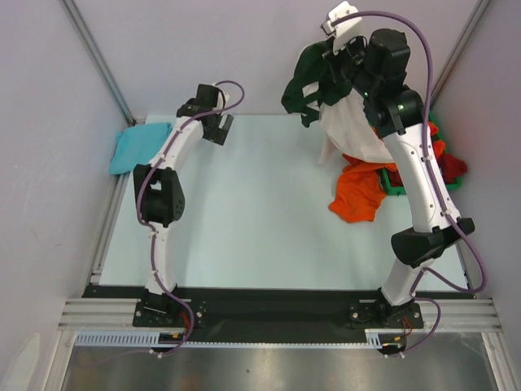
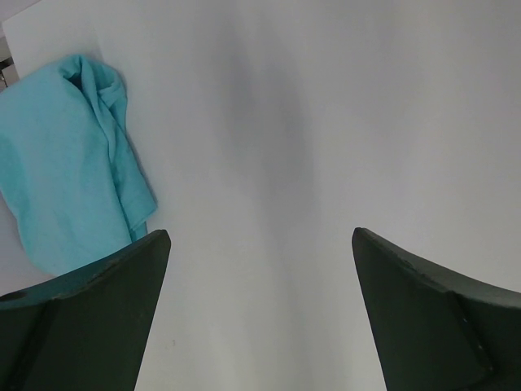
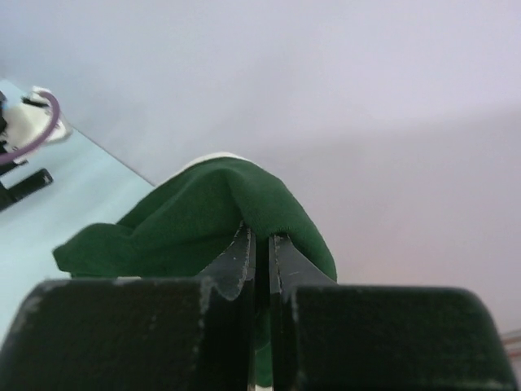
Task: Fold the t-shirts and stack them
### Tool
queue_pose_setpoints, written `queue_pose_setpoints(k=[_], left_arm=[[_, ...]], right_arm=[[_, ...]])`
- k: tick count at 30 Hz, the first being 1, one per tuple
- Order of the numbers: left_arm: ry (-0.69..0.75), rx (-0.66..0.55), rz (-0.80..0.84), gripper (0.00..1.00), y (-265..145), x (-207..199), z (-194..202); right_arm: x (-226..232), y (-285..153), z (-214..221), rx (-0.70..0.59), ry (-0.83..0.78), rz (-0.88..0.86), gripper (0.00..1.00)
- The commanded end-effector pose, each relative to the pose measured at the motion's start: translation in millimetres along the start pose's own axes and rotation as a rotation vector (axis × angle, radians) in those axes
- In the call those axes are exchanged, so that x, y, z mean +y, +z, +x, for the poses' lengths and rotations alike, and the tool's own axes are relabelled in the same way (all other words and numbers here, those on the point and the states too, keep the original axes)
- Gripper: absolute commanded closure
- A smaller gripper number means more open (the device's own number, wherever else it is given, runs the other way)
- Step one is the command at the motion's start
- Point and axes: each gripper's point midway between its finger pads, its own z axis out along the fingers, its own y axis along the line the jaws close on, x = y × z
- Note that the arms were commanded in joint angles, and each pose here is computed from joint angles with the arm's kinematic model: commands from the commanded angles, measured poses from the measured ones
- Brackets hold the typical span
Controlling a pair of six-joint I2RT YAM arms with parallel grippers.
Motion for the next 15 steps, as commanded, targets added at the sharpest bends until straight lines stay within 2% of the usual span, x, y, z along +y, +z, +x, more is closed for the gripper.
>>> queue_pose_setpoints(k=[1, 5, 9, 13, 14, 15], left_arm=[[-0.036, -0.072, -0.061, 0.0, -17, 27, -21], [-0.057, -0.057, -0.092, 0.0, -5, 42, -16], [-0.083, -0.073, -0.141, 0.0, -5, 66, -21], [-0.107, -0.081, -0.169, 0.0, -10, 85, -20], [-0.111, -0.081, -0.174, 0.0, -11, 87, -20], [-0.119, -0.078, -0.178, 0.0, -13, 91, -18]], right_arm=[[-8, -35, -99, -0.261, -0.04, 0.023, 1.0], [21, -40, -131, -0.367, -0.041, -0.059, 1.0], [28, -44, -157, -0.459, -0.004, -0.089, 1.0], [34, -37, -152, -0.446, 0.011, -0.101, 1.0], [35, -33, -145, -0.422, 0.017, -0.094, 0.94], [39, -20, -114, -0.333, 0.027, -0.077, 0.77]])
